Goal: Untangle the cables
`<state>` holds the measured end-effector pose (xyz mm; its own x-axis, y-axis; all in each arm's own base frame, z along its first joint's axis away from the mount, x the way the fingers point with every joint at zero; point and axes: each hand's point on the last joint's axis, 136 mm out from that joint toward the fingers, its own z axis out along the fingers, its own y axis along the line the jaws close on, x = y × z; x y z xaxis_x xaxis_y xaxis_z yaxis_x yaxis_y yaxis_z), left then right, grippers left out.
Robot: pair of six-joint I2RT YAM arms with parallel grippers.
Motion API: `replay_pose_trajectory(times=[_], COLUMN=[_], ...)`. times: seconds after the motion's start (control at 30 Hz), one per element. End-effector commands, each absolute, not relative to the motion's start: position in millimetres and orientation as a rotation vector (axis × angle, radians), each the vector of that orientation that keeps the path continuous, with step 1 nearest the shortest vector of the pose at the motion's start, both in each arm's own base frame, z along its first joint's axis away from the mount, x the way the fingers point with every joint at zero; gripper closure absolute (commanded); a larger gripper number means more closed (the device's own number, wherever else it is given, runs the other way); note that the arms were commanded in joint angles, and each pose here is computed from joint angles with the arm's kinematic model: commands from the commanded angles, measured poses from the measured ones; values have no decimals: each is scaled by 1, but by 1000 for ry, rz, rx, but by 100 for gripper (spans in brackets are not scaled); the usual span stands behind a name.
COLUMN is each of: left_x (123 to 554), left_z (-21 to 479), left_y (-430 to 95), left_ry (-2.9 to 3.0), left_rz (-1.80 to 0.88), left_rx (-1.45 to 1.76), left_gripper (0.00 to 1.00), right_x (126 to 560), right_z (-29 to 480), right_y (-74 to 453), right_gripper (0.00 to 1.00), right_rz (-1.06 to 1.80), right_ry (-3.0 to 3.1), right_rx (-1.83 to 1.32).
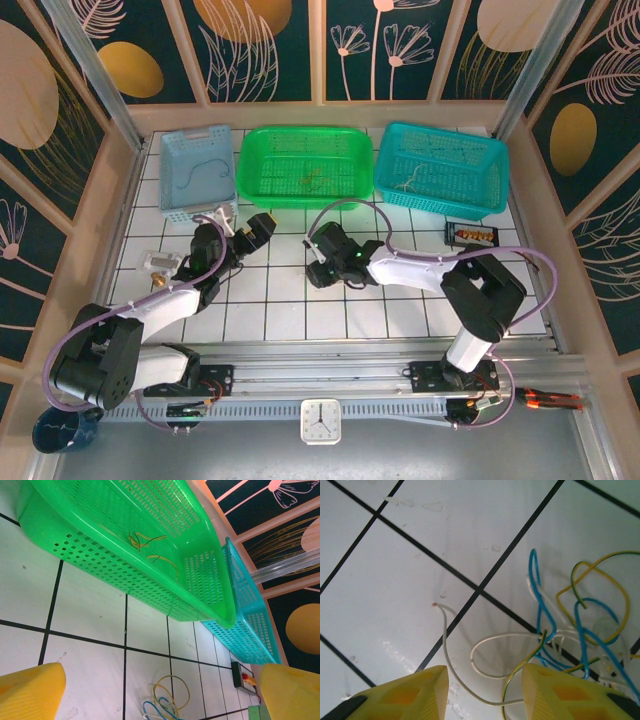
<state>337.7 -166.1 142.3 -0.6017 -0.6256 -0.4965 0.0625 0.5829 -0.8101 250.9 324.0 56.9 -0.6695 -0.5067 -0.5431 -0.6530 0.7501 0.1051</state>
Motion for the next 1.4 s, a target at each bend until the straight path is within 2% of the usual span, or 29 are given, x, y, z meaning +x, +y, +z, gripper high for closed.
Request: replay_pose_trajectory(times=[0.0,0.37,1.37], left_x=[338,337,334], left_z=[142,138,137], left_y=[-166,-164,-160], left_ry=[1992,1992,1979], left_rz=[-1069,-1069,-1083], left_rx=[-453,-463,-485], left_gripper=[1,1,1], right_x=[259,247,259], right_z=[60,84,45], right_y=[326,340,333], right_gripper=[56,56,56], right_rz=[305,245,24], right_ry=[2432,2363,2394], right_rx=[-889,-961,-1046])
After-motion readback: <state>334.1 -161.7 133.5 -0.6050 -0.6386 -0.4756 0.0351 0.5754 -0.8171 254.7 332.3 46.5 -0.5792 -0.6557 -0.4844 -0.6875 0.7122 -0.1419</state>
